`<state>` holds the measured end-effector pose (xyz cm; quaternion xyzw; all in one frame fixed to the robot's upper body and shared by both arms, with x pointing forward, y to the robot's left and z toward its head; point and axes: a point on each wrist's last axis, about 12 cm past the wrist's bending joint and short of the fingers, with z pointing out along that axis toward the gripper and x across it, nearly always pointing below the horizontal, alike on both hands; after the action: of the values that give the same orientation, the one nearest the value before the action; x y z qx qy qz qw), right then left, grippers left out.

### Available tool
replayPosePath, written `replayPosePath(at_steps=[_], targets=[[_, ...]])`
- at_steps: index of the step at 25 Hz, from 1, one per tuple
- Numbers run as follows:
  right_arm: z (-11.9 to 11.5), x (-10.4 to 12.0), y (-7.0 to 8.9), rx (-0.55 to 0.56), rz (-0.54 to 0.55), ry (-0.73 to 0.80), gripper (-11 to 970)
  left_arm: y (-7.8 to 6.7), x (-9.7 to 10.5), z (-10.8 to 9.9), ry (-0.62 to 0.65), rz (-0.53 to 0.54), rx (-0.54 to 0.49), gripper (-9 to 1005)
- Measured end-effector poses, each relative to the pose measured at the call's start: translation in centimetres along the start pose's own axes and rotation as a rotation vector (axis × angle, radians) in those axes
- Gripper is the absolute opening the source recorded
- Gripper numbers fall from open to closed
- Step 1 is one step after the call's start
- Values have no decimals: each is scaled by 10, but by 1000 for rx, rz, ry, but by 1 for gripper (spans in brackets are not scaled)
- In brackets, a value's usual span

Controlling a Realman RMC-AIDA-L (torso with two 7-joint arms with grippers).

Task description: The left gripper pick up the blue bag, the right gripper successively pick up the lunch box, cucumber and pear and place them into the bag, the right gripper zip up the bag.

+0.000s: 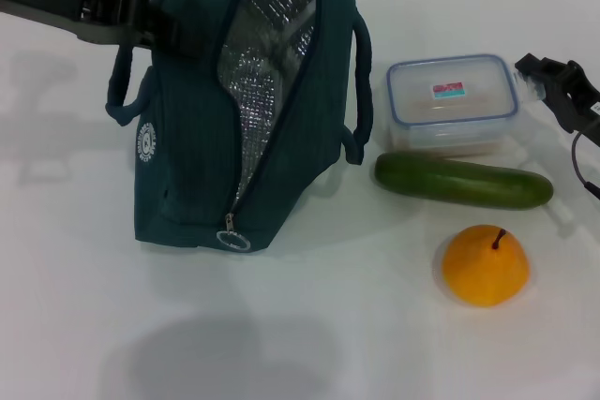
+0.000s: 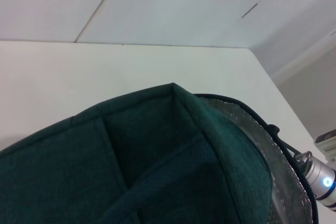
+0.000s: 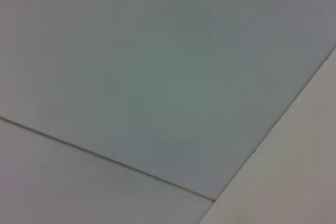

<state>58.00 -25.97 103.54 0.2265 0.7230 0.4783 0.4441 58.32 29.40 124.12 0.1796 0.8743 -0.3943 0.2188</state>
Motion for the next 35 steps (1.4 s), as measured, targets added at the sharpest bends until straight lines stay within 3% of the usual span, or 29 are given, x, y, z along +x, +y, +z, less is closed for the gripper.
replayPosePath(at_steps=[15,35], targets=[[-14,0,1,-72,-91,-24,90,0,1,0,-1,-2,4,41],[-37,-10,9,-223,-74,-118,89,0,0,2,1,-7,9,41]])
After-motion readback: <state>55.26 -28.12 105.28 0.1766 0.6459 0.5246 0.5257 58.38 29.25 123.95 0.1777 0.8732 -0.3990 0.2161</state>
